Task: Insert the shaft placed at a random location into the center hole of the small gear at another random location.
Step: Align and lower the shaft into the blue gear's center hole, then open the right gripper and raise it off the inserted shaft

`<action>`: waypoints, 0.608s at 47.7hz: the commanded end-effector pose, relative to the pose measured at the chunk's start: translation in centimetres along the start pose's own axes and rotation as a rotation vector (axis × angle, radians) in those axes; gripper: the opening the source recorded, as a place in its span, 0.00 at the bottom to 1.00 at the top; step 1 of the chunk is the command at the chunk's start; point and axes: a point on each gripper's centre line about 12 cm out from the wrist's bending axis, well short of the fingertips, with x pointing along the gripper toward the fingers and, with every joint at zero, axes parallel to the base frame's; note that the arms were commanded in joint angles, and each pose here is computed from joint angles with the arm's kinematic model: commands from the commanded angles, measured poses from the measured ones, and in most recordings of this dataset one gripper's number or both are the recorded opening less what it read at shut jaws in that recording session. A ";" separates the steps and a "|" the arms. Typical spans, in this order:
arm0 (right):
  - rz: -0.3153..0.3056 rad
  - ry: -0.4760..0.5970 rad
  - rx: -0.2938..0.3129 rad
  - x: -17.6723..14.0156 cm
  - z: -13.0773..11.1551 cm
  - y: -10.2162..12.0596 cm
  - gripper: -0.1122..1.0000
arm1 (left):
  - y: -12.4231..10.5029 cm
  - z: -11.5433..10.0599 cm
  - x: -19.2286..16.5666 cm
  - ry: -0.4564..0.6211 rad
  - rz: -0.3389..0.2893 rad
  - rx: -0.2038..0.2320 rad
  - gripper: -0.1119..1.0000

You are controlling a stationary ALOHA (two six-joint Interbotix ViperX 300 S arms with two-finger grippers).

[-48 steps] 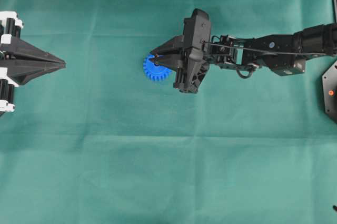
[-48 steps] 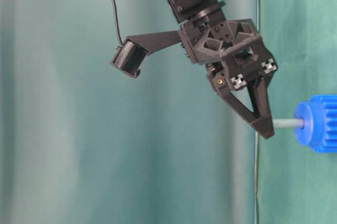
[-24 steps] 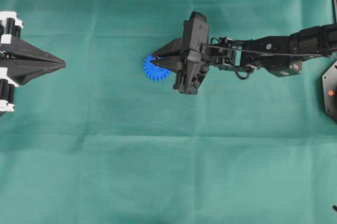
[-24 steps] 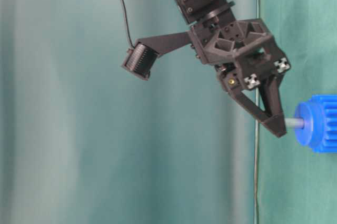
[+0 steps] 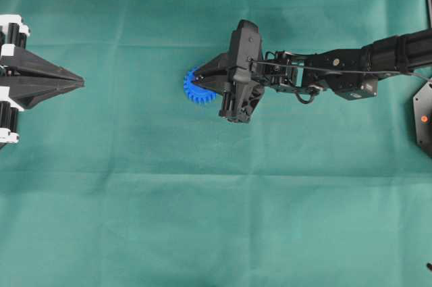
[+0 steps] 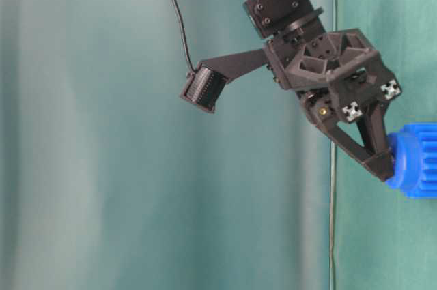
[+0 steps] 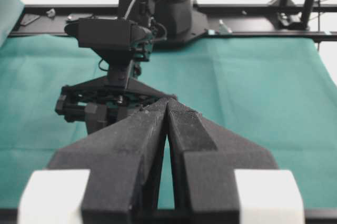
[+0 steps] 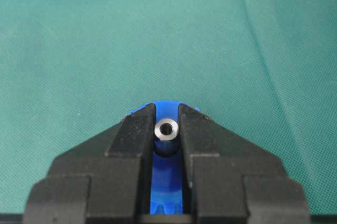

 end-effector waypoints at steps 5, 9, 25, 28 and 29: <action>-0.001 -0.049 -0.003 -0.1 1.5 0.0 0.22 | 0.0 0.5 0.2 -0.012 -0.002 0.002 0.10; -0.002 -0.041 -0.001 -0.1 1.3 0.0 0.22 | 0.0 0.5 0.2 -0.012 -0.002 0.002 0.10; -0.001 -0.026 0.000 -0.1 1.2 0.0 0.29 | 0.0 0.5 0.2 -0.012 -0.002 0.002 0.10; -0.001 -0.028 0.000 -0.1 1.2 0.0 0.44 | 0.0 0.4 0.2 -0.011 -0.002 0.002 0.10; 0.000 -0.028 -0.001 -0.1 1.2 0.0 0.51 | 0.0 0.4 0.2 -0.011 -0.002 0.002 0.10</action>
